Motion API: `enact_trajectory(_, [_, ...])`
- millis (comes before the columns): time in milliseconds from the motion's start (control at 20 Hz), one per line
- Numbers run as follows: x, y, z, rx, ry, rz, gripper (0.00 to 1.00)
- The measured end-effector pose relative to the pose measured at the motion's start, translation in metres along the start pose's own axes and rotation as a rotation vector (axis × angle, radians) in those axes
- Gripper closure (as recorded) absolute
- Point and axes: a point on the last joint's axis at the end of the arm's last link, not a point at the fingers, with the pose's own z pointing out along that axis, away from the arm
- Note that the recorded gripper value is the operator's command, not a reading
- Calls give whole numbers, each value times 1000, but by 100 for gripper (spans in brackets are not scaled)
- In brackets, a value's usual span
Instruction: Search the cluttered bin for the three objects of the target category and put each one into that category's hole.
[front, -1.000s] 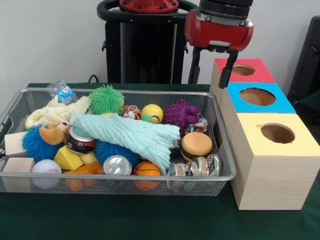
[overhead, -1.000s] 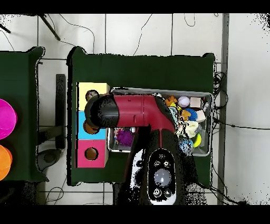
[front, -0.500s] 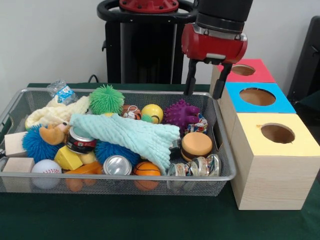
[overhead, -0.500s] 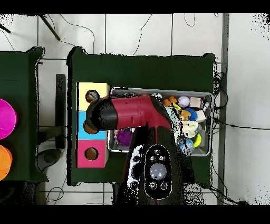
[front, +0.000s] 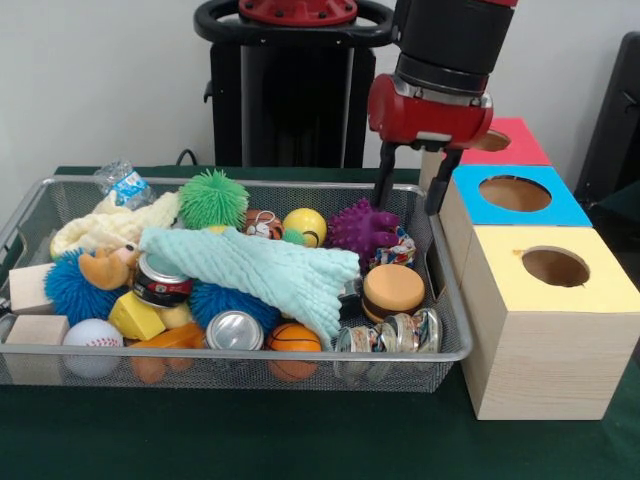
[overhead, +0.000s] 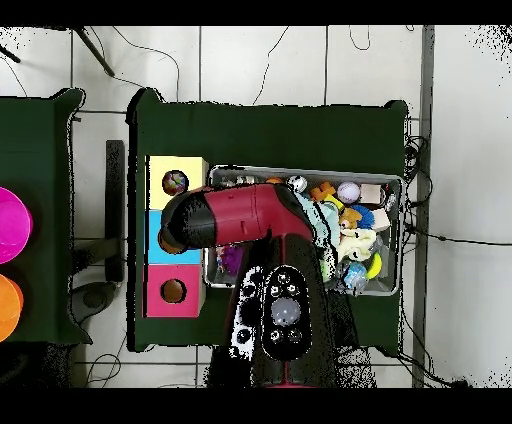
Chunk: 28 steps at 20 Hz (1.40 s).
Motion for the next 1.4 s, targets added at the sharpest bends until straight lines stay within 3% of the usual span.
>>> enact_trajectory(800, [9,26,25,-19,28,-35,0])
enact_trajectory(1400, [15,17,30,6,32,-65,0])
